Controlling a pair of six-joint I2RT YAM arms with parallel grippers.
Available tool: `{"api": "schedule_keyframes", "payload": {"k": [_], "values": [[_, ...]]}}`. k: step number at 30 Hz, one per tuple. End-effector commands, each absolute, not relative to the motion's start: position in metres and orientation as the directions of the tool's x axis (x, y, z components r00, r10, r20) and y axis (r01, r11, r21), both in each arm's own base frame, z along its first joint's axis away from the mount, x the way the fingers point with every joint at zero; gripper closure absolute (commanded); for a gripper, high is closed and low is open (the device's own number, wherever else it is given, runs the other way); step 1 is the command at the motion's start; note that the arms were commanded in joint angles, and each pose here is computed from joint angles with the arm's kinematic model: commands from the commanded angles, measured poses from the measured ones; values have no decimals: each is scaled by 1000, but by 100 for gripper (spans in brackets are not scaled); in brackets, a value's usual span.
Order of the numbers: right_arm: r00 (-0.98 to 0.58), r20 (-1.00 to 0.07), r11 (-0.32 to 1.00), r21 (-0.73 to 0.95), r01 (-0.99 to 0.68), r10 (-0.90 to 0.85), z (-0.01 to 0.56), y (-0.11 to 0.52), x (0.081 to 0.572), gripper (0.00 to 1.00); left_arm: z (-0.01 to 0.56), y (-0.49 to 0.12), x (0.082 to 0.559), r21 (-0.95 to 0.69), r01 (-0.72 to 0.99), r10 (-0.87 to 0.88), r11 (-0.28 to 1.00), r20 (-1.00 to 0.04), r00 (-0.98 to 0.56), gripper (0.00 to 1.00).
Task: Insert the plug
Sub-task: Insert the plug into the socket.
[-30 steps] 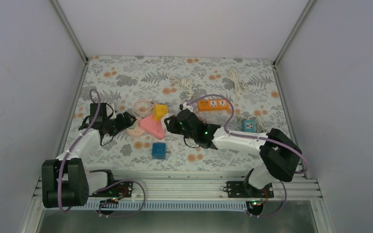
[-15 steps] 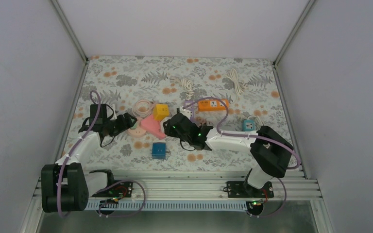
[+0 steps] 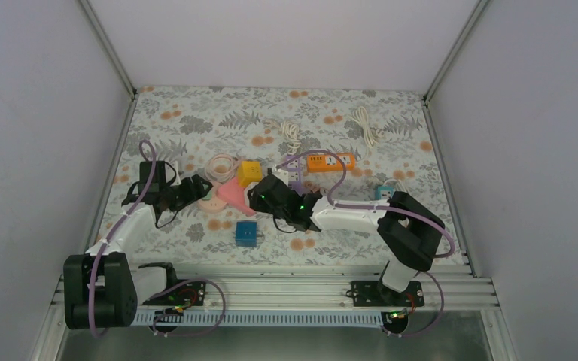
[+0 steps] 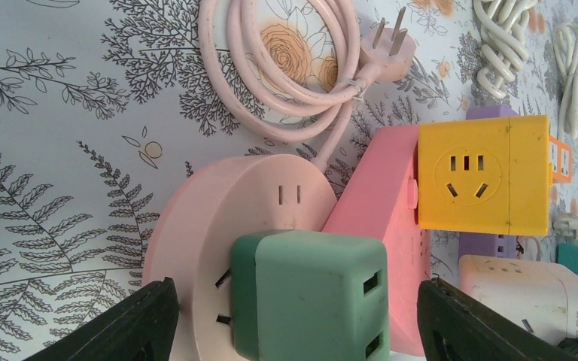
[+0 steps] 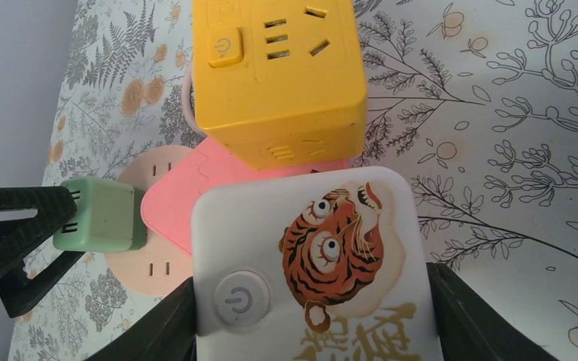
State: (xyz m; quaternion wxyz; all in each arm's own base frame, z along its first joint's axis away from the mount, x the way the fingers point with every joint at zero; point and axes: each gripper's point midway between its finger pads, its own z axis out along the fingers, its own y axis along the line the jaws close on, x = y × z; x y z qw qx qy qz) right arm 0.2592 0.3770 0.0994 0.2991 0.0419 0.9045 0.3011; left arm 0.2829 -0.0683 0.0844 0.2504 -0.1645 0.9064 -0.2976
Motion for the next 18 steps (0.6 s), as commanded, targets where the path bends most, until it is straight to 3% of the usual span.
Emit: {"api": "schedule_keyframes", "payload": {"k": [1,18], "values": [[-813,-521,817,568,-102,261,100,383,258,78,89,-73,281,-637,-116,-431,762,-365,-825,20],[-829,-524,823,548,-151,197,93,380,248,79,89,-74,282,-638,-115,-430,762,-364,-826,20]]}}
